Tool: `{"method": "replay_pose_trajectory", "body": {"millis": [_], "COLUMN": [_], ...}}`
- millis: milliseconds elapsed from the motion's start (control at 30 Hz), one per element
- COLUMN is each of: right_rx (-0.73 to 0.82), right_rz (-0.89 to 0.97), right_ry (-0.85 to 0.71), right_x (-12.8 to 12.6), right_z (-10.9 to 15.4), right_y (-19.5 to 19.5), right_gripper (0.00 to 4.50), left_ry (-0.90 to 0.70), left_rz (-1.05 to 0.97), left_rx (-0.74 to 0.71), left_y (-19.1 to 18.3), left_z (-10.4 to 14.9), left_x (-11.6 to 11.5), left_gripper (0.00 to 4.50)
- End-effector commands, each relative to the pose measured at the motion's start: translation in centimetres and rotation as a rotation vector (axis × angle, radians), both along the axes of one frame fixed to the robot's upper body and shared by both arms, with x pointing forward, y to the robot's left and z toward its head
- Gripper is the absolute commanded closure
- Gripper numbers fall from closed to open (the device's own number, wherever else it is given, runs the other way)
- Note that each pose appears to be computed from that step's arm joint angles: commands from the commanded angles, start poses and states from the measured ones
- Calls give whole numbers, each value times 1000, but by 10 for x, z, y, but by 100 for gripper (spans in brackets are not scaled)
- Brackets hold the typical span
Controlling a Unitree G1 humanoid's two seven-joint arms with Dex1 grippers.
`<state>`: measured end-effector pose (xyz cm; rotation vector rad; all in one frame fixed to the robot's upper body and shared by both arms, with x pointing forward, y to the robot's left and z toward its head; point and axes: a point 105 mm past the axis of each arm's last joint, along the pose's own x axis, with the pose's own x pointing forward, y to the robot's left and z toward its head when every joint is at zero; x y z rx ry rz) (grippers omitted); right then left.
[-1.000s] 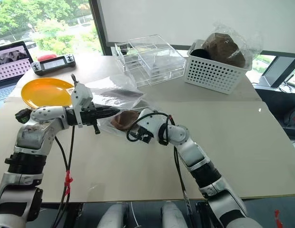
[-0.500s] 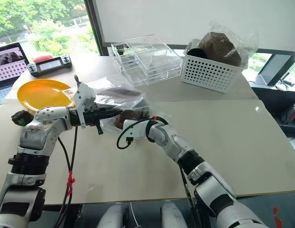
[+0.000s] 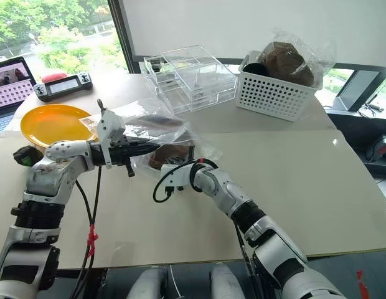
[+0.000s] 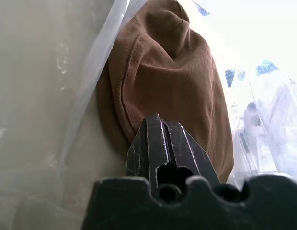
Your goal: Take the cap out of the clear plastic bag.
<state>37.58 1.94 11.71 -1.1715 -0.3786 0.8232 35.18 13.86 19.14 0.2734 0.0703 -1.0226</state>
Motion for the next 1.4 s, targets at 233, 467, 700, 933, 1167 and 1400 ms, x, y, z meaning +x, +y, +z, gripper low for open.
{"method": "replay_pose_trajectory", "body": {"millis": [233,467,700,933,1167,1400], "right_rx": [13,59,-112,-271,-263,-234], "right_rz": [0,57,-56,-70,-45,-15], "right_ry": [-27,-45,-139,-235,-251,-208], "right_x": [-3,-20,5,21,23,21], "right_z": [10,35,26,6,-1,-10], "right_y": [-5,-21,-42,-33,-14,3], "right_gripper": [447,340,97,6,6,6], "left_ry": [-50,-48,-43,-42,-45,-47], "left_rz": [-16,-19,-28,-37,-41,-47], "left_rx": [-6,-1,-5,-6,-9,-11], "left_y": [-3,-4,-5,-6,-8,-11], "left_z": [10,8,8,9,11,12], "left_x": [0,1,0,0,0,1], "left_gripper": [450,450,450,450,450,450]}}
